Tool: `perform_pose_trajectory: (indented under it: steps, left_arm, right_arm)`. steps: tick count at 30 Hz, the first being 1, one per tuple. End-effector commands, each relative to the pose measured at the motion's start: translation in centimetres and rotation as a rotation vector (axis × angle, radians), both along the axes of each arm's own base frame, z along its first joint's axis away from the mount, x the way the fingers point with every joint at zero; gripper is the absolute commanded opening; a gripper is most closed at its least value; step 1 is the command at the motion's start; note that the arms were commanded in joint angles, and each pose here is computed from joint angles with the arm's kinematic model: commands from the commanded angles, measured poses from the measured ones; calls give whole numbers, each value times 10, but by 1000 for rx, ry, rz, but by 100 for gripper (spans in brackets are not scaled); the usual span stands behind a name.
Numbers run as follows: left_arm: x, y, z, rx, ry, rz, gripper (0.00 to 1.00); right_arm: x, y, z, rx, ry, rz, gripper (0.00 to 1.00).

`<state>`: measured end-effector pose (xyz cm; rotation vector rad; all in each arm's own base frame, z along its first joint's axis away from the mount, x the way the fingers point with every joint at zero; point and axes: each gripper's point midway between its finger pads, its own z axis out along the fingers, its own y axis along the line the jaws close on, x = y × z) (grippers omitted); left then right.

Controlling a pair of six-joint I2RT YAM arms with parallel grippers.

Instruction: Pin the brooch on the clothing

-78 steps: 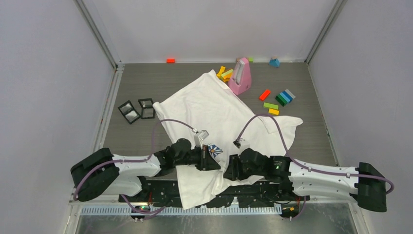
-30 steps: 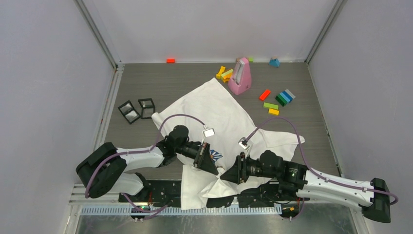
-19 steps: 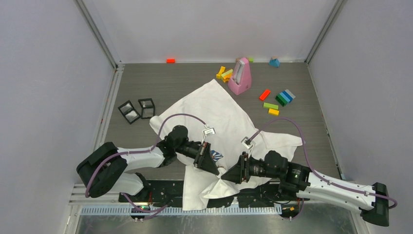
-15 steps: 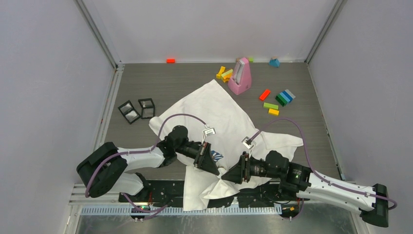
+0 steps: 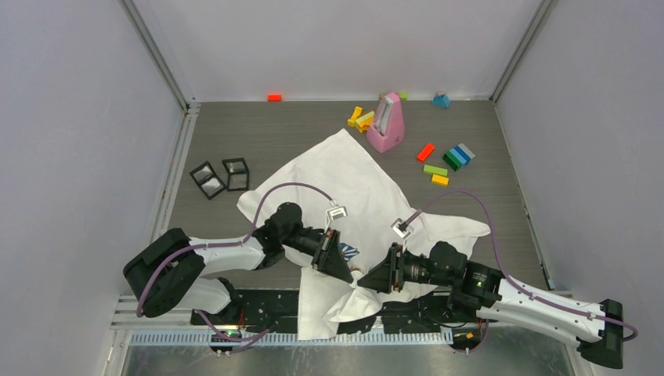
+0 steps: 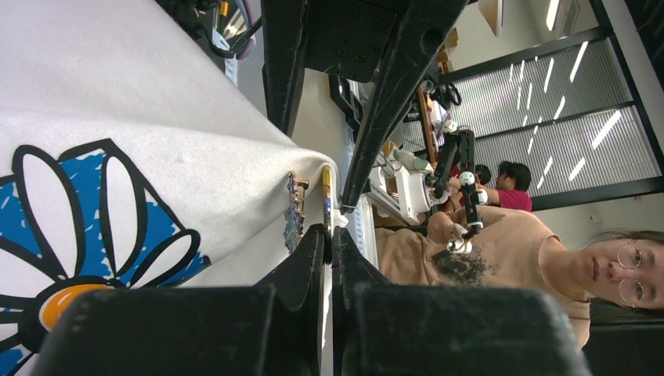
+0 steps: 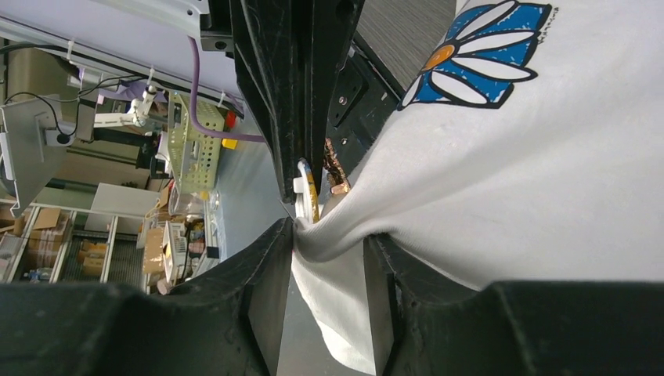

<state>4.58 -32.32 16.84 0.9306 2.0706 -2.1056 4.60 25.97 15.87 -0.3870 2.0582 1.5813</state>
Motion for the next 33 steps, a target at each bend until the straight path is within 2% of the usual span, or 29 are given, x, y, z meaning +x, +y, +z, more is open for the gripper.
perform_pose_trajectory:
  steps: [1,5,13,22,33]
  left_arm:
    - [-11,2,11,-55,-32,-67,0]
    - [-14,1,11,-57,-33,-75,0]
    - [-17,1,10,-59,-35,-85,0]
    - [-18,1,11,-60,-36,-85,0]
    - [-20,1,9,-55,-31,-97,0]
  right_arm:
    - [7,3,4,18,-4,-24,42]
    - [8,6,-1,2,12,-26,34]
    - [11,7,-5,-8,23,-41,28]
    - [24,-5,-20,-75,48,-142,19]
    - [32,-4,-39,-196,71,-172,17]
